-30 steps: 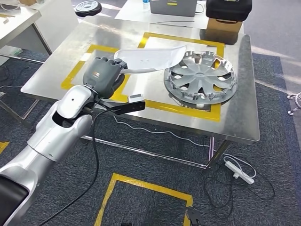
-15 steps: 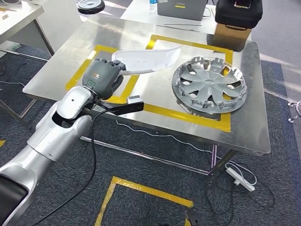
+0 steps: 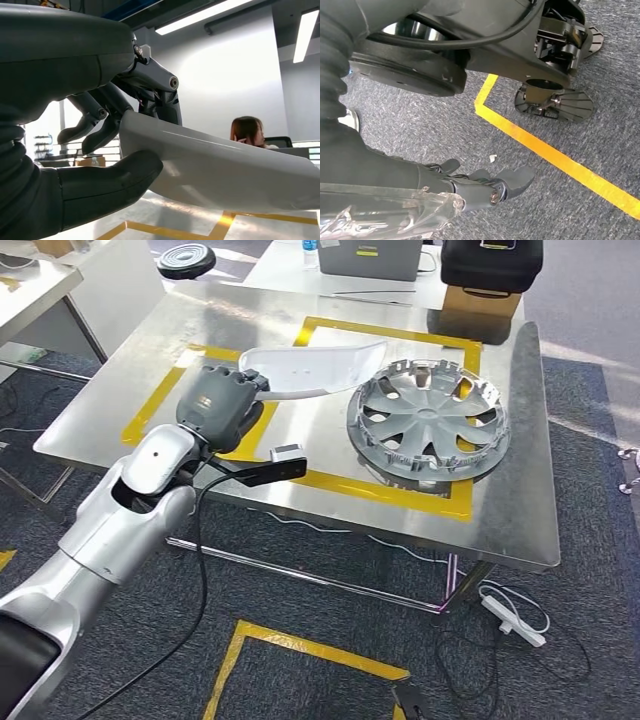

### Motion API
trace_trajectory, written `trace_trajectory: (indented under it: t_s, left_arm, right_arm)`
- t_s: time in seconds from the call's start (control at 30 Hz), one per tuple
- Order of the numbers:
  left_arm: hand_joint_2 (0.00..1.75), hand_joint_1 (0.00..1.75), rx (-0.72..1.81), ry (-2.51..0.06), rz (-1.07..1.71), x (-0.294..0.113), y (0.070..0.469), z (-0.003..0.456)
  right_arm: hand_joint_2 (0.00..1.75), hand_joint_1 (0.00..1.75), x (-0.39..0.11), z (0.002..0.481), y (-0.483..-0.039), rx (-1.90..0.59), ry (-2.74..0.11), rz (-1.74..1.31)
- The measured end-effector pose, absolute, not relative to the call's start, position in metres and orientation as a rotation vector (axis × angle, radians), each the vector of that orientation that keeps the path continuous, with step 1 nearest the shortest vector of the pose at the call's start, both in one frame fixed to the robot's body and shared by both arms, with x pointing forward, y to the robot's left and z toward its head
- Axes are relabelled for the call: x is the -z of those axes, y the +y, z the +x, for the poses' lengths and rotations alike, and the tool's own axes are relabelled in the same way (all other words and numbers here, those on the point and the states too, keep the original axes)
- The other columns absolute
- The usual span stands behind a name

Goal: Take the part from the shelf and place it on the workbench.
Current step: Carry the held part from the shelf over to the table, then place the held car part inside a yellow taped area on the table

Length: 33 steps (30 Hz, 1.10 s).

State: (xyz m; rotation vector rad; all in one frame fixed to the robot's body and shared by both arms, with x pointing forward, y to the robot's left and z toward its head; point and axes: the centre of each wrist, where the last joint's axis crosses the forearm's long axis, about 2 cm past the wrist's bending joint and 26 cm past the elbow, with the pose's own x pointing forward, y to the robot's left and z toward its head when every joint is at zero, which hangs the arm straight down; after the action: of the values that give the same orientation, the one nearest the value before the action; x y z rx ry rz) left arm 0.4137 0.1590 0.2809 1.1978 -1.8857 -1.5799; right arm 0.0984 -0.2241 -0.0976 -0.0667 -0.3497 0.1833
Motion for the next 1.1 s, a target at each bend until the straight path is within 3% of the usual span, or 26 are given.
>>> trace_trajectory:
  t_s: [0.57,0.83,1.1]
  left_arm:
    - [1.75,1.75,1.665,-1.749,1.119,-0.269,0.187,0.430]
    - [1.75,1.75,1.556,-1.526,1.219,-0.238,0.260,0.463]
    - [1.75,1.75,1.475,-1.325,1.249,-0.209,0.315,0.464]
  right_arm:
    - [1.75,0.00,0.097,0.102,-0.223,-0.234,-0.362,-0.064]
    - [1.75,0.00,0.094,0.111,-0.219,-0.287,-0.369,-0.057]
    - [1.75,0.00,0.092,0.116,-0.217,-0.316,-0.375,-0.057]
